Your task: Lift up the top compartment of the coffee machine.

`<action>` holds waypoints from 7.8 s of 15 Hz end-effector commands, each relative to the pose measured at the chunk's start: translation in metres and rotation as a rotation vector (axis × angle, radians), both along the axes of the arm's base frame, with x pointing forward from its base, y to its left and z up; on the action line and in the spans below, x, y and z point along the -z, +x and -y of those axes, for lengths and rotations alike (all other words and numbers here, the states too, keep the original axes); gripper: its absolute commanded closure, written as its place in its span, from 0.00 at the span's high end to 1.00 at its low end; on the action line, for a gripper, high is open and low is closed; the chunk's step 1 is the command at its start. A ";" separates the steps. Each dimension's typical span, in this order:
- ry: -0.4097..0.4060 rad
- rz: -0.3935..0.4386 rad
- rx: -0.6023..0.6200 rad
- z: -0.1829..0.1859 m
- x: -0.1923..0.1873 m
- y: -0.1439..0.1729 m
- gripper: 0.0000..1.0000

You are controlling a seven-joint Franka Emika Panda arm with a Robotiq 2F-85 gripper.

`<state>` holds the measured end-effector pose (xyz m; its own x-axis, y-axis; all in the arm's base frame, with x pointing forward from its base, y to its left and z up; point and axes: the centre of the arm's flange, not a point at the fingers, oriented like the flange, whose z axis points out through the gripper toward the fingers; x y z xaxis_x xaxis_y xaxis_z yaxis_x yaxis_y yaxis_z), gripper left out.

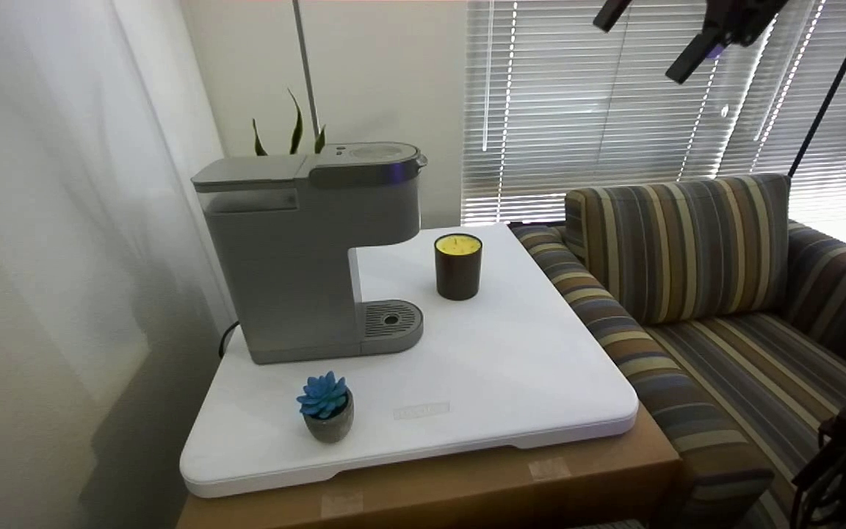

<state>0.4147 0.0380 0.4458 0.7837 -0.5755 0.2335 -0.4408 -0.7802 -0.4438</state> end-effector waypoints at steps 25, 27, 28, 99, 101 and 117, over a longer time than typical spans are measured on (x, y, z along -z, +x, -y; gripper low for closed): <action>0.078 -0.011 0.057 -0.007 0.079 0.093 1.00; 0.075 -0.019 0.060 -0.005 0.084 0.099 1.00; 0.074 -0.020 0.060 -0.005 0.085 0.100 1.00; 0.415 0.456 0.013 -0.022 0.098 0.188 0.00; 0.418 0.450 0.018 -0.021 0.101 0.189 0.00; 0.307 0.384 0.161 0.003 0.131 0.177 0.00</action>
<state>0.5936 0.0239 0.3312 0.5538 -0.7721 0.3115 -0.2602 -0.5159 -0.8161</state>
